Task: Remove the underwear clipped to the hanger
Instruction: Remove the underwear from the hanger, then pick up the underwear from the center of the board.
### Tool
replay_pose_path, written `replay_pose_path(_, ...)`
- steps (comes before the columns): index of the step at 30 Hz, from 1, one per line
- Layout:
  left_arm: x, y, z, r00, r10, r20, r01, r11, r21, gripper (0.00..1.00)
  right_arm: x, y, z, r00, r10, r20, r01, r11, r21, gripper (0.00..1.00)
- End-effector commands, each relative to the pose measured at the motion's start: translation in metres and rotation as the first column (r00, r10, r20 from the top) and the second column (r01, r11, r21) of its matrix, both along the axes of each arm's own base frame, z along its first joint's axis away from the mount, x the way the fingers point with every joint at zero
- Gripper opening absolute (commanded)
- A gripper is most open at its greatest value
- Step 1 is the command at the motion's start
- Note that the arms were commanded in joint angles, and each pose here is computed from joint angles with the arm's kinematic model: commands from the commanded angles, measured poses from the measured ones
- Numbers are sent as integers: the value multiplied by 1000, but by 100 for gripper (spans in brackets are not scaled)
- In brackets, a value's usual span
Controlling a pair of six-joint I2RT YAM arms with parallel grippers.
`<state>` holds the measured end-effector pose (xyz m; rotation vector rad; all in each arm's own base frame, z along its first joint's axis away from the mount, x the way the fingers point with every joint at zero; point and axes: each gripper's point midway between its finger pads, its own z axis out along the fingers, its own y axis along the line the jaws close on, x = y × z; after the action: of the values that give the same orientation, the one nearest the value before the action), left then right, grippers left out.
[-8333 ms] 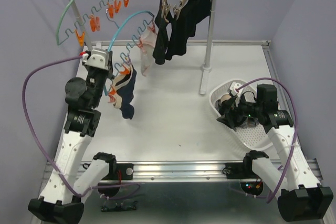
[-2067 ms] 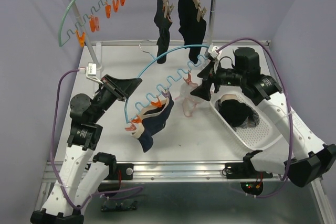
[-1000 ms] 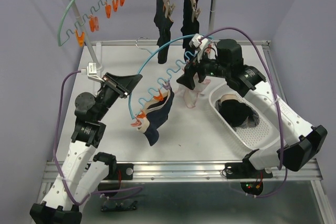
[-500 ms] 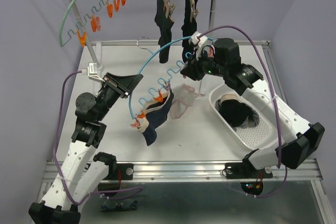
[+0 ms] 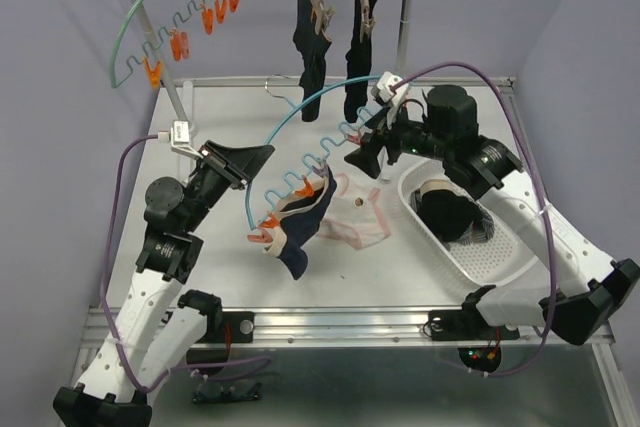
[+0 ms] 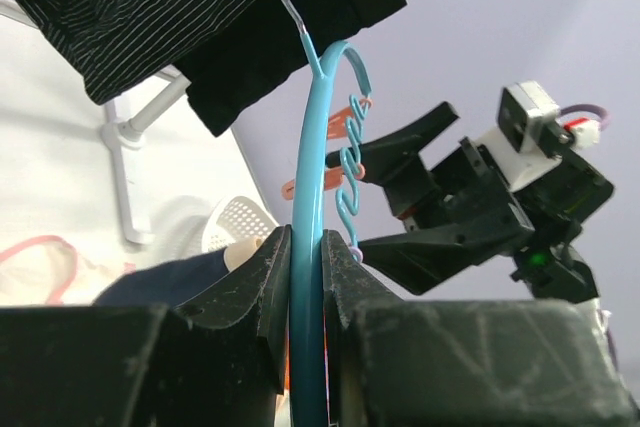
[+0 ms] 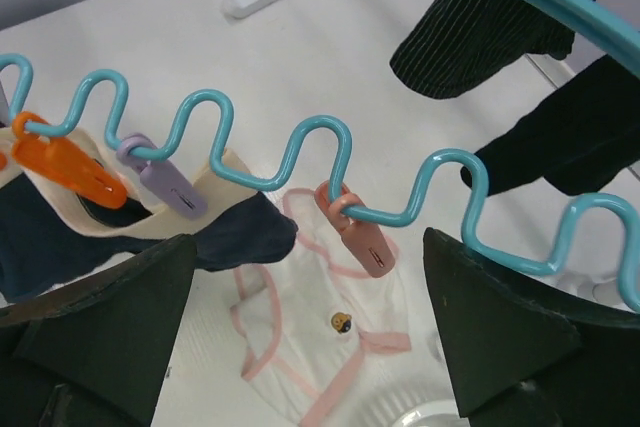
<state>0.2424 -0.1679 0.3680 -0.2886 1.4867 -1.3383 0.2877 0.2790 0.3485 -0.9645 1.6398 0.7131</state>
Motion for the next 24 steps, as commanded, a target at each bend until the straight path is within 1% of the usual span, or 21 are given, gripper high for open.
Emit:
replay_pose_path(1, -16, 6, 39, 985, 20, 170, -28, 999, 46, 0, -12, -13, 7, 992, 46, 119, -44, 999, -18, 100)
replay_pose_path(2, -16, 8, 39, 984, 29, 175, -41, 997, 64, 0, -19, -19, 11, 988, 59, 145, -56, 998, -23, 100)
replay_pose_path(3, -16, 9, 39, 983, 38, 181, -53, 995, 79, 0, -25, -22, -1, 988, 82, 129, -77, 996, -45, 100)
replay_pose_path(4, -17, 12, 41, 979, 53, 198, -76, 991, 107, 0, -31, -28, 0, 980, 103, 169, -93, 993, -65, 100)
replay_pose_path(5, -17, 14, 40, 977, 61, 202, -87, 989, 122, 0, -37, -31, -5, 977, 127, 169, -115, 990, -76, 100)
replay_pose_path(6, -18, 15, 41, 975, 66, 211, -96, 986, 133, 0, -43, -34, -22, 980, 147, 136, -134, 985, -105, 100)
replay_pose_path(9, -20, 22, 41, 967, 94, 238, -140, 973, 184, 0, -59, -41, -39, 963, 222, 149, -199, 968, -155, 100)
replay_pose_path(10, -22, 25, 42, 965, 105, 240, -154, 969, 193, 0, -65, -44, -56, 959, 254, 128, -227, 955, -192, 100)
replay_pose_path(15, -26, 32, 38, 956, 130, 265, -197, 949, 247, 0, -87, -51, -102, 933, 355, 65, -328, 908, -259, 100)
replay_pose_path(16, -28, 34, 39, 953, 136, 270, -207, 945, 253, 0, -89, -53, -115, 928, 369, 52, -341, 897, -280, 100)
replay_pose_path(20, -33, 40, 39, 944, 156, 290, -237, 933, 272, 0, -91, -56, -144, 922, 387, 6, -365, 876, -316, 100)
replay_pose_path(24, -37, 44, 38, 933, 166, 319, -260, 924, 279, 0, -85, -52, -168, 926, 372, -66, -371, 860, -350, 100)
